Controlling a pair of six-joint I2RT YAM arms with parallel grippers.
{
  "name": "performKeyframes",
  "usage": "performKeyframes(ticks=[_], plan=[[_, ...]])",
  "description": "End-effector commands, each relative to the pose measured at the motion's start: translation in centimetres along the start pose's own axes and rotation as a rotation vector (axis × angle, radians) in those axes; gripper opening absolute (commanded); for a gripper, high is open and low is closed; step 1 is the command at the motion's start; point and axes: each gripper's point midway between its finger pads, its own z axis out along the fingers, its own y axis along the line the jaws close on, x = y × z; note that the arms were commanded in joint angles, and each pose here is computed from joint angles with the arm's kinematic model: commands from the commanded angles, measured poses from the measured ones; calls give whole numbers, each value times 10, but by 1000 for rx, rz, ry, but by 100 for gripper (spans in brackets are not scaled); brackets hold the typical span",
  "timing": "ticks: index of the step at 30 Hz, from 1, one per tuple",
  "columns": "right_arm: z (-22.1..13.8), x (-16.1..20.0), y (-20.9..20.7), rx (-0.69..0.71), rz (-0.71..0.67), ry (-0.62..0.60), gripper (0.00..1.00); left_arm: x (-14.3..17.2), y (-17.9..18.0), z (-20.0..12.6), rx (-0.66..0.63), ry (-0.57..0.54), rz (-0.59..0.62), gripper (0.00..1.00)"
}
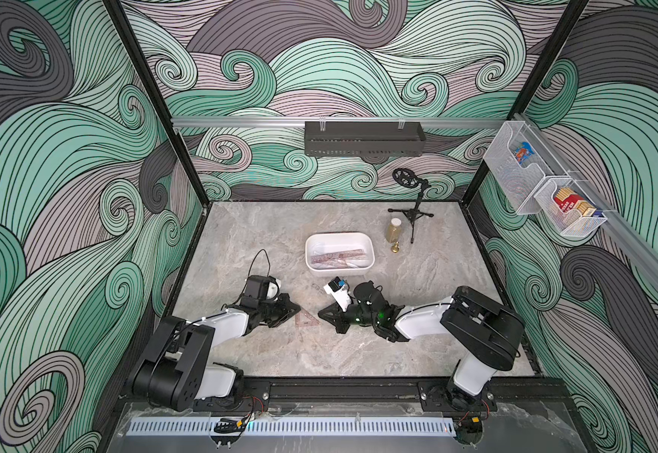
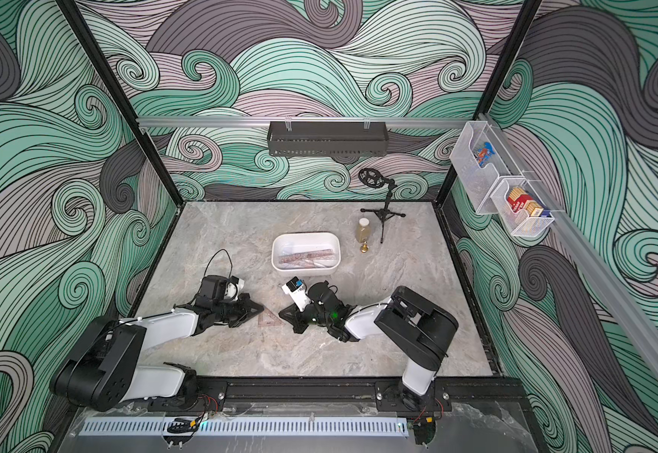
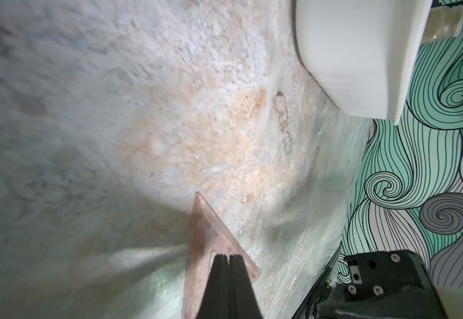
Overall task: Put the scattered rulers into the storage box
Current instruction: Pick up the ruler from the center of the board.
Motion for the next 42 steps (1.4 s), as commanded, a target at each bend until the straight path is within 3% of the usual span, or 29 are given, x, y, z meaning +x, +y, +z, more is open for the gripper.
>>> performKeyframes(ticks=[1,15,26,42], plan=[[-6,-6,6,-21,3,-21,3,3,9,4,-21,-3,15,2],[-6,0,0,1,65,21,13,5,33,1,-122,-31,-13,0],[1,16,-5,2,188,108,39,4,41,-1,-148,-48,-25,0],[12,28,-13,-34,349,171,54,10,47,3,-149,-26,-35,0]])
